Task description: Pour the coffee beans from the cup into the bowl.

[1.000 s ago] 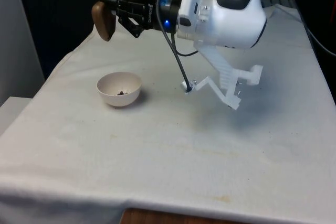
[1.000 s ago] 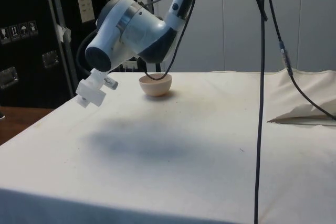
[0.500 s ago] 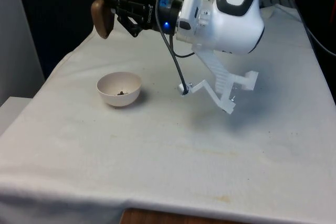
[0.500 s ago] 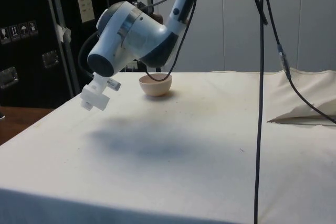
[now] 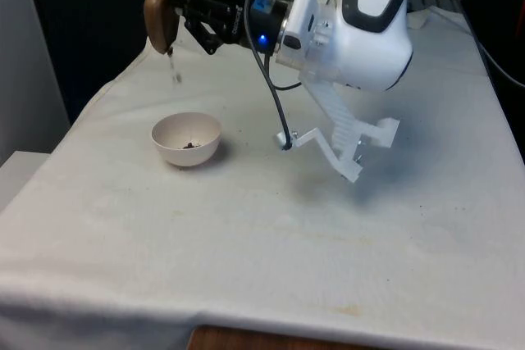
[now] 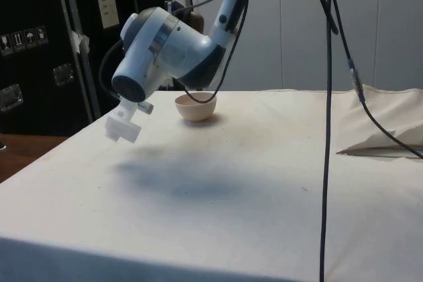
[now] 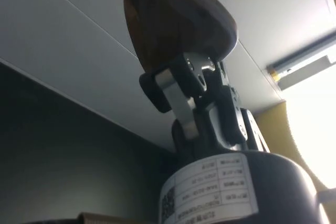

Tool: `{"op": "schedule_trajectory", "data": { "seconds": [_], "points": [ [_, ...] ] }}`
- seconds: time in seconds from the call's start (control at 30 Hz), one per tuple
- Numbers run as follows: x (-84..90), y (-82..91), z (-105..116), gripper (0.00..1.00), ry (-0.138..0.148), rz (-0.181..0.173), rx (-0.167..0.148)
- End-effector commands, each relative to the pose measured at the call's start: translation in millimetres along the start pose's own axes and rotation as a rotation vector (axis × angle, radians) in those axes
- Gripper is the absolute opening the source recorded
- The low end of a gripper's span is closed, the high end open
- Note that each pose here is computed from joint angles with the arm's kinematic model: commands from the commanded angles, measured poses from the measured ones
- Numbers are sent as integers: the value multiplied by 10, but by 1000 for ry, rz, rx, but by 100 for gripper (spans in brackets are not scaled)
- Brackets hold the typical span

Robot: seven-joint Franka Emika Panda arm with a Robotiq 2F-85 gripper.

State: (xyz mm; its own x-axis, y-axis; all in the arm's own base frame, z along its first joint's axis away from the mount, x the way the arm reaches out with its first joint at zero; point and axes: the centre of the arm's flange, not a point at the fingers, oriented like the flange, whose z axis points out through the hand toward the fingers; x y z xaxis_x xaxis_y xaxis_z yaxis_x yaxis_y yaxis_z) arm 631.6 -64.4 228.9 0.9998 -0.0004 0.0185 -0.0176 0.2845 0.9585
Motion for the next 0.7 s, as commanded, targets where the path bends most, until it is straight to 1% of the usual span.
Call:
{"op": "schedule_trajectory", "data": {
  "seconds": [0.0, 0.07, 0.13, 0.2, 0.43, 0.47, 0.5, 0.63, 0.67],
  "points": [
    [12, -3, -13, 0, 0, -4, -10],
    [10, -18, -25, 0, 3, -6, -22],
    [-4, -14, -10, 0, 3, -2, -17],
    [10, -32, -32, 0, 4, -7, -34],
    [12, -69, -59, 0, 10, -9, -66],
    [4, -63, -44, 0, 9, -5, -58],
    [12, -72, -59, 0, 9, -9, -71],
    [8, -95, -68, 0, 13, -11, -91],
    [0, -84, -63, 0, 14, -7, -83]
  ]
}}
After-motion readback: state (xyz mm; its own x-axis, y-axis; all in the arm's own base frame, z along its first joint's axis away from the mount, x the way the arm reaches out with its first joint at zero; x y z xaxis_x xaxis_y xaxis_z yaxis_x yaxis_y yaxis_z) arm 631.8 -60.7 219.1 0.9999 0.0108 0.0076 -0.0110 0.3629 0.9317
